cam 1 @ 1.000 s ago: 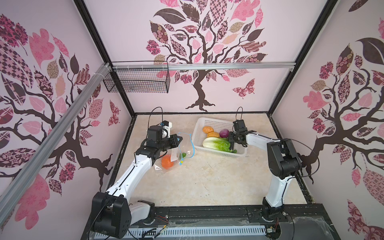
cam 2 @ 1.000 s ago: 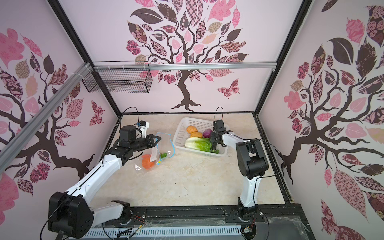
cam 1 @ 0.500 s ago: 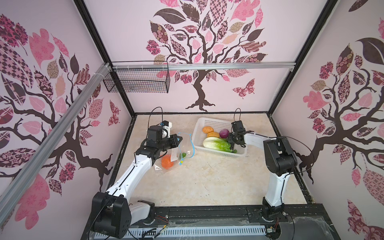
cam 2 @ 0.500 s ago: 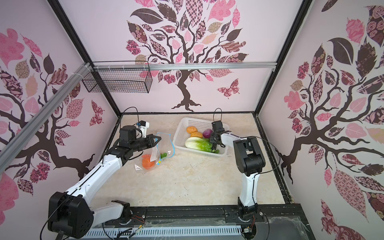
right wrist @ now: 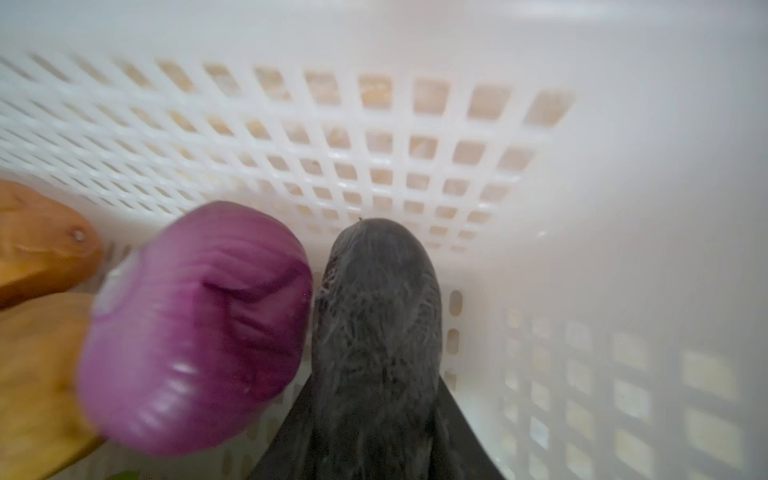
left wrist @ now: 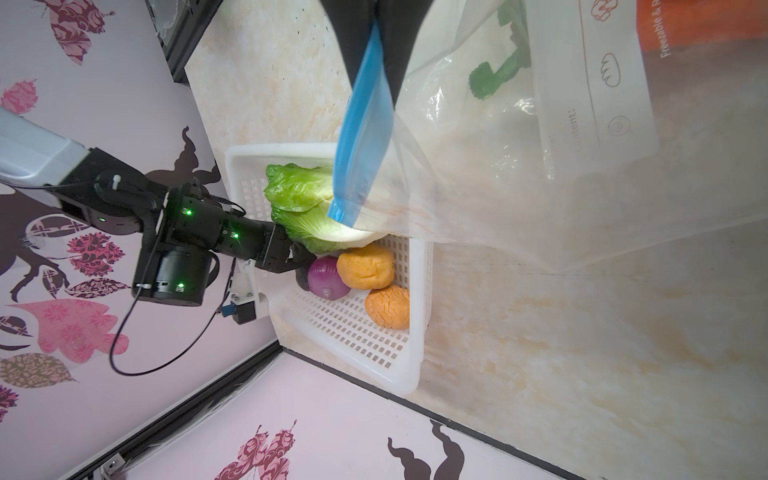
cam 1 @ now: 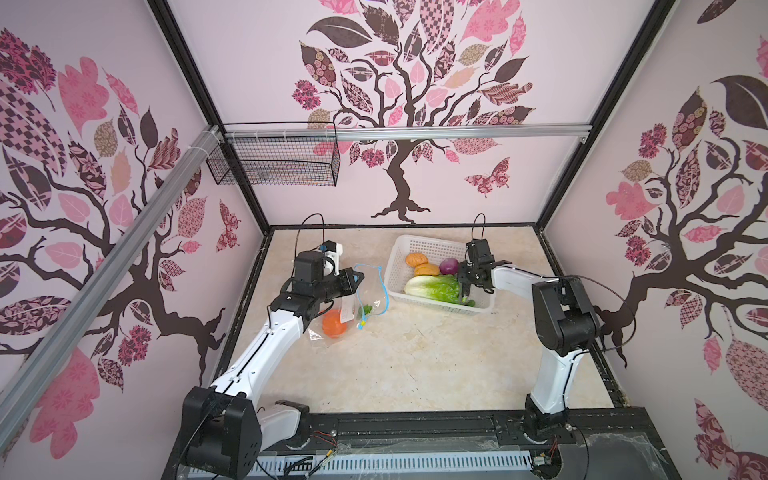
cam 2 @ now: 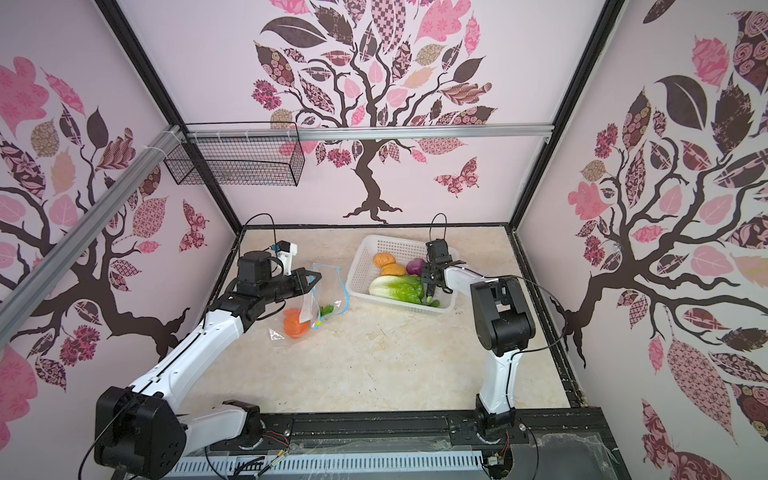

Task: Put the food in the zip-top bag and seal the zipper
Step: 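Grasp the dark green cucumber in the basket with the right gripper, then carry the cucumber into the bag held open by the left gripper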

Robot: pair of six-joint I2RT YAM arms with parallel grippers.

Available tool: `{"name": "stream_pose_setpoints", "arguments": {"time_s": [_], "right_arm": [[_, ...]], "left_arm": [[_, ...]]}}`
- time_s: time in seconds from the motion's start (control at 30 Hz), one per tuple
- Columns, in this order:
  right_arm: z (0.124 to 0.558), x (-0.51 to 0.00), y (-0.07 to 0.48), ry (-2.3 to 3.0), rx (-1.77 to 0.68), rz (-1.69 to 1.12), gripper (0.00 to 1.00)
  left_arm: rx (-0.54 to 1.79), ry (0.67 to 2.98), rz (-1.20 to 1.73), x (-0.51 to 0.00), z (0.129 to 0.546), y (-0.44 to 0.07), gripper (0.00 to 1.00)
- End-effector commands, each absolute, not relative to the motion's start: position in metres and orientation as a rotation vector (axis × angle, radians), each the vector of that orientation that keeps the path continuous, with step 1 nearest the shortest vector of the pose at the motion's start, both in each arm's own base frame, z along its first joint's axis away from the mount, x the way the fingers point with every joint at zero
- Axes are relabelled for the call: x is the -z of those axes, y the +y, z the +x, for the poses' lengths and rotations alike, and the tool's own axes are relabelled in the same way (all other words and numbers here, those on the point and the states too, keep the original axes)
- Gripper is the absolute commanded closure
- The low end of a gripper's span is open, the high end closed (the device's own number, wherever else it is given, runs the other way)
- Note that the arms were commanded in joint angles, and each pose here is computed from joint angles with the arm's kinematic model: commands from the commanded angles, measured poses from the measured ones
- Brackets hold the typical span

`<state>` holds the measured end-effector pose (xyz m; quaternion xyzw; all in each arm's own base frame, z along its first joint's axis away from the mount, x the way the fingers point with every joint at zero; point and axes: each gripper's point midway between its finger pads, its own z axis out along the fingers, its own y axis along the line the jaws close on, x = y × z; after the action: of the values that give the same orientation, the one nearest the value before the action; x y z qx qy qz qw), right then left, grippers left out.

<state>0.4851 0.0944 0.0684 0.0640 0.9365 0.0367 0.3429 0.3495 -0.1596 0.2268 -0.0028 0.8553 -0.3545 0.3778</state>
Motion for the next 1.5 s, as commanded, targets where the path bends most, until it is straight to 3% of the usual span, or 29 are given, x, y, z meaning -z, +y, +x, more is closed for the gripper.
{"name": "stream_pose_setpoints", "arguments": {"time_s": [0.0, 0.3, 0.5, 1.03, 1.47], "right_arm": [[0.5, -0.141, 0.093, 2.248, -0.131, 0.148, 0.73], [0.493, -0.227, 0.113, 2.037, -0.295, 0.038, 0.73], [0.46, -0.27, 0.158, 1.93, -0.641, -0.092, 0.74], [0.353, -0.261, 0.328, 1.93, -1.18, -0.482, 0.75], [0.32, -0.226, 0.404, 2.014, -1.392, -0.569, 0.76]], "left_arm": [[0.895, 2.131, 0.03, -0.248, 0.348, -0.16, 1.0], [0.903, 2.106, 0.042, -0.258, 0.343, -0.16, 1.0], [0.926, 2.101, 0.047, -0.261, 0.341, -0.162, 1.0], [0.946, 2.103, 0.053, -0.262, 0.34, -0.164, 1.0], [0.961, 2.093, 0.065, -0.267, 0.337, -0.166, 1.0]]}}
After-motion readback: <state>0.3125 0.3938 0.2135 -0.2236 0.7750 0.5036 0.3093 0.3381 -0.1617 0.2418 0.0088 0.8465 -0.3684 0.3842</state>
